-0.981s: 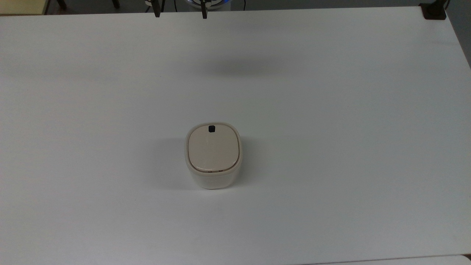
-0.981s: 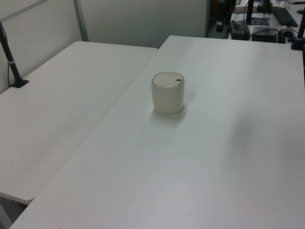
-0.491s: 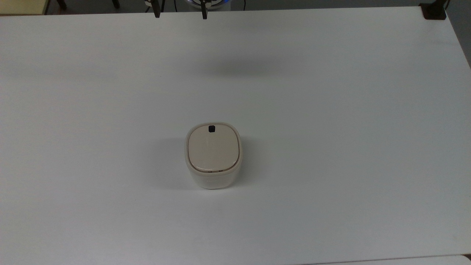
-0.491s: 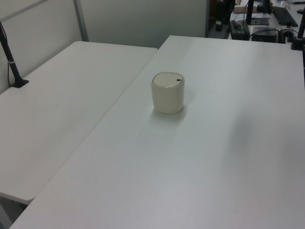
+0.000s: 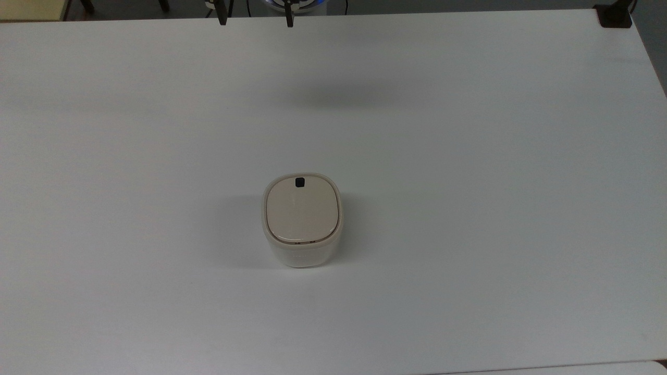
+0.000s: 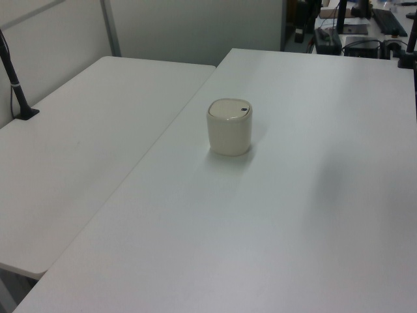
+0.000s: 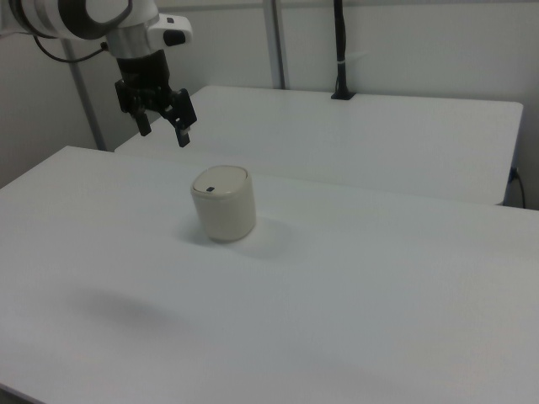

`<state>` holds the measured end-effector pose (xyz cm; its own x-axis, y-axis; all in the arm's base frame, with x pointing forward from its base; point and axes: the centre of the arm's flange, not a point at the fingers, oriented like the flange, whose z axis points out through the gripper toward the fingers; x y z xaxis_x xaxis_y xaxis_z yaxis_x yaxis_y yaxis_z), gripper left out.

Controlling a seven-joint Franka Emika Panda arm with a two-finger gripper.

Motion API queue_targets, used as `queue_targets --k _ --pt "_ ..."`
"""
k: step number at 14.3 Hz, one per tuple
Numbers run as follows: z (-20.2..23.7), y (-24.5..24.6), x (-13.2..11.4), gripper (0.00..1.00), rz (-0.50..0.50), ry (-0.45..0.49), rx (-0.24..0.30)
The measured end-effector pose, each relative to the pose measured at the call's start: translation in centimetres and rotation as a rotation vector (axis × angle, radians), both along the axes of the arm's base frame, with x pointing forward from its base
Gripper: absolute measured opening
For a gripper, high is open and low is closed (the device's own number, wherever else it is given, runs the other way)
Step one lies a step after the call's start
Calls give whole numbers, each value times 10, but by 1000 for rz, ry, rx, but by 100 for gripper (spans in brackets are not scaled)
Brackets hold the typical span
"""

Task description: Open the trash bin

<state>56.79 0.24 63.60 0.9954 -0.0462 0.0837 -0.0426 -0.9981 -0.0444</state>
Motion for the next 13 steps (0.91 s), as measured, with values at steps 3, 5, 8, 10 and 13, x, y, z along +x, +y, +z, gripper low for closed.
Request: queue_targets --k 3,5,8,10,13 --pt "0 0 0 100 38 -2 -3" --pt "0 0 0 100 77 -3 -7" --pt "0 0 0 97 136 -5 -12" --pt "-4 0 2 92 149 1 -12" --pt "-11 0 11 61 148 -25 -13"
